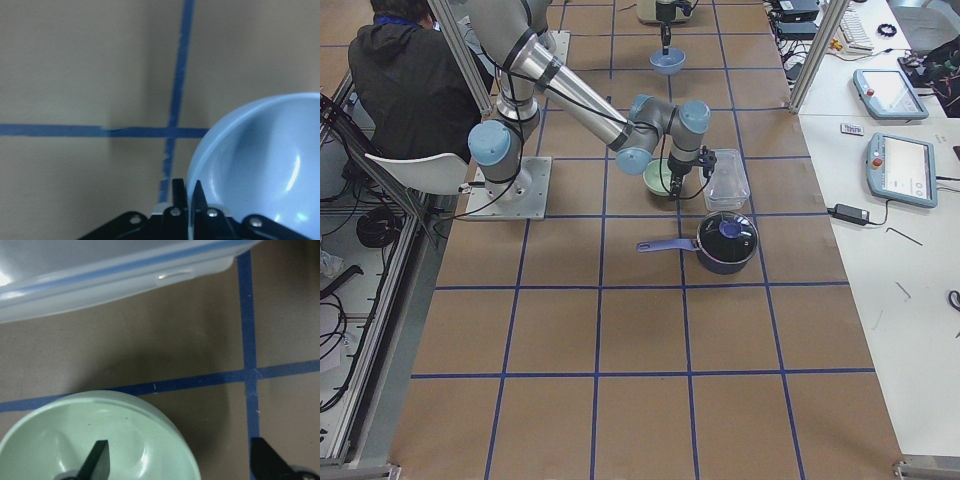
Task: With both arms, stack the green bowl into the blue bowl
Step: 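Carry blue bowl to table center with left gripper while right gripper grips green bowl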
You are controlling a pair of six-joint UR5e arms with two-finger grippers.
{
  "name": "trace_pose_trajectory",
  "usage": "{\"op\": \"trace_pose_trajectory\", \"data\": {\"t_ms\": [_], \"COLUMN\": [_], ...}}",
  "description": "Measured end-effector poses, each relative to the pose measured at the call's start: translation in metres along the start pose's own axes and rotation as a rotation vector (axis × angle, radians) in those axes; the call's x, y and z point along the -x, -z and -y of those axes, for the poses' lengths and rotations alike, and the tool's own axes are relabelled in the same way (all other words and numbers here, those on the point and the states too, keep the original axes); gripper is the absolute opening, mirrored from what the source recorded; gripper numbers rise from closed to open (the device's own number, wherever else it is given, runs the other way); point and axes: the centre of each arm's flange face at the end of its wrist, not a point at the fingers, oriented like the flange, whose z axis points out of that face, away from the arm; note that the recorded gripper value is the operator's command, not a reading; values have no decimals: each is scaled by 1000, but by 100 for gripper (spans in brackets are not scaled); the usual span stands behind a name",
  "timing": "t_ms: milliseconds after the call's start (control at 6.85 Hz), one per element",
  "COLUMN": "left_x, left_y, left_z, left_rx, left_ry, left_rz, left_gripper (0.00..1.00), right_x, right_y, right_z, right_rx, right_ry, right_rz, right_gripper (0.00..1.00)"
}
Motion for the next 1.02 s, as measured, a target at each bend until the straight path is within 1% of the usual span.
{"op": "trace_pose_trajectory", "data": {"t_ms": [146, 292, 438, 584, 876, 1022], "left_x": [-58, -98, -117, -125, -132, -133], "left_y": [-3, -16, -36, -52, -69, -75], "left_z": [1, -2, -6, -9, -18, -21], "left_rx": [-4, 8, 31, 52, 83, 93], "left_ry": [29, 51, 59, 61, 59, 61], "left_rz": [-4, 0, 11, 20, 33, 37], "left_gripper": [0, 0, 0, 0, 0, 65], "right_x": [0, 1, 1, 1, 1, 1], "right_y": [-7, -13, -17, -18, -16, -13], "right_z": [0, -1, -2, -4, -4, -4], "right_rx": [13, 25, 34, 41, 46, 42], "right_ry": [0, 1, 1, 1, 2, 2], "right_rz": [5, 9, 11, 12, 7, 6], "right_gripper": [47, 11, 0, 0, 0, 0]}}
